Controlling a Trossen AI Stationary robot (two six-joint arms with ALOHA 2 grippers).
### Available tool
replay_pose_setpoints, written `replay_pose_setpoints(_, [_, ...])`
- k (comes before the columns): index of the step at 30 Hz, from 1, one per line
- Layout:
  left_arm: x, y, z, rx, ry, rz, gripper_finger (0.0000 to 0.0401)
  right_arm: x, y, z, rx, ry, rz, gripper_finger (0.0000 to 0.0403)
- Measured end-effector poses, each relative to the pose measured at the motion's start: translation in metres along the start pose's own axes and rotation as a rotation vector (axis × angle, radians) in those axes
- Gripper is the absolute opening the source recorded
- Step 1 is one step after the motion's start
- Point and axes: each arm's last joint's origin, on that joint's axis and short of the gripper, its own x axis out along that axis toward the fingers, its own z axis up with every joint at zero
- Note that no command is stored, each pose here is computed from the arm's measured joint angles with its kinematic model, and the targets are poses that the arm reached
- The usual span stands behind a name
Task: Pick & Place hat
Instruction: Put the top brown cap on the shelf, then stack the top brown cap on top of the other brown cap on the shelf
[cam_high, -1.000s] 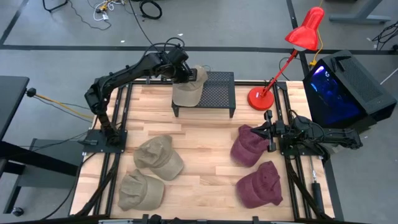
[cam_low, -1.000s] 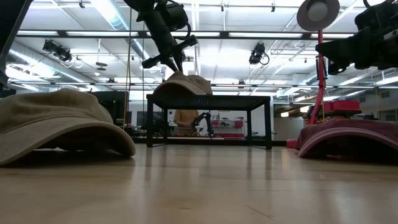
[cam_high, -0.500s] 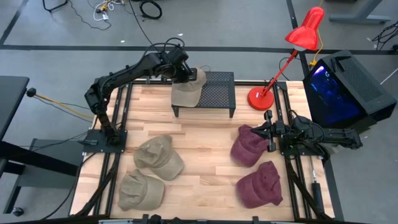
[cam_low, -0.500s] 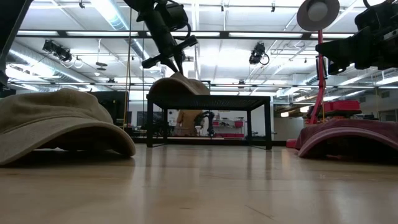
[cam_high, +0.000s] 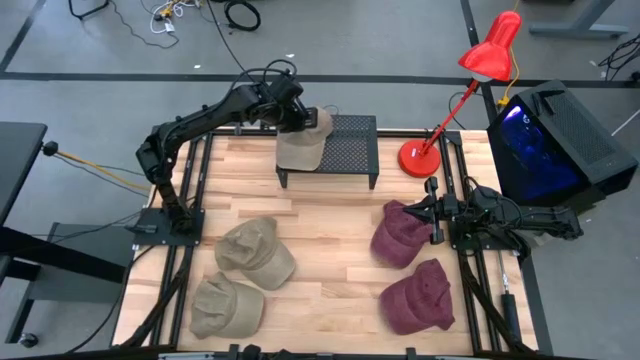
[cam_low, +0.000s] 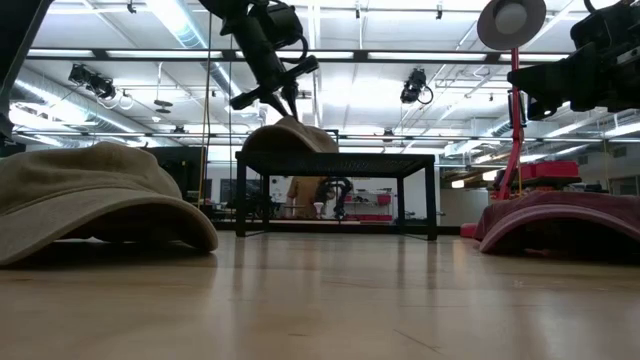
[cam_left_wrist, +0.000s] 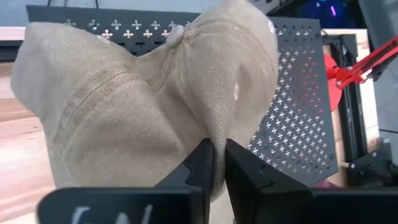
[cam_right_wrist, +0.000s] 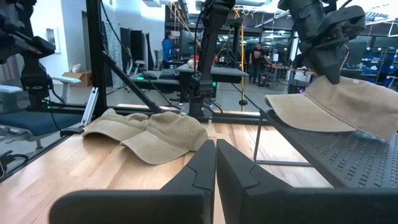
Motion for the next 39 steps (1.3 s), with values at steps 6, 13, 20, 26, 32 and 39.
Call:
replay_pose_setpoints(6, [0.000, -0.002, 0.002, -0.001, -0.016, -0.019, 0.0055, 0.000, 0.000, 0.000, 0.000, 0.000, 0.000, 0.0016])
replay_pose_setpoints(13, [-0.001, -0.002, 0.002, 0.001, -0.024, -0.015, 0.0071, 0.000, 0.000, 0.000, 0.000, 0.000, 0.000, 0.0016])
replay_pose_setpoints(20, [-0.001, -0.002, 0.002, 0.029, -0.031, -0.008, 0.0122, 0.000, 0.000, 0.000, 0.000, 0.000, 0.000, 0.0016])
replay_pose_setpoints(26, [-0.001, -0.001, 0.002, 0.052, -0.031, -0.010, 0.0186, 0.000, 0.000, 0.000, 0.000, 0.000, 0.000, 0.0016])
replay_pose_setpoints(32, [-0.014, 0.000, 0.004, 0.097, -0.052, -0.018, 0.0217, 0.000, 0.000, 0.000, 0.000, 0.000, 0.000, 0.0016])
replay_pose_setpoints(39, [-0.035, 0.004, 0.002, 0.126, -0.086, 0.016, 0.0220, 0.000, 0.000, 0.000, 0.000, 0.000, 0.000, 0.0016])
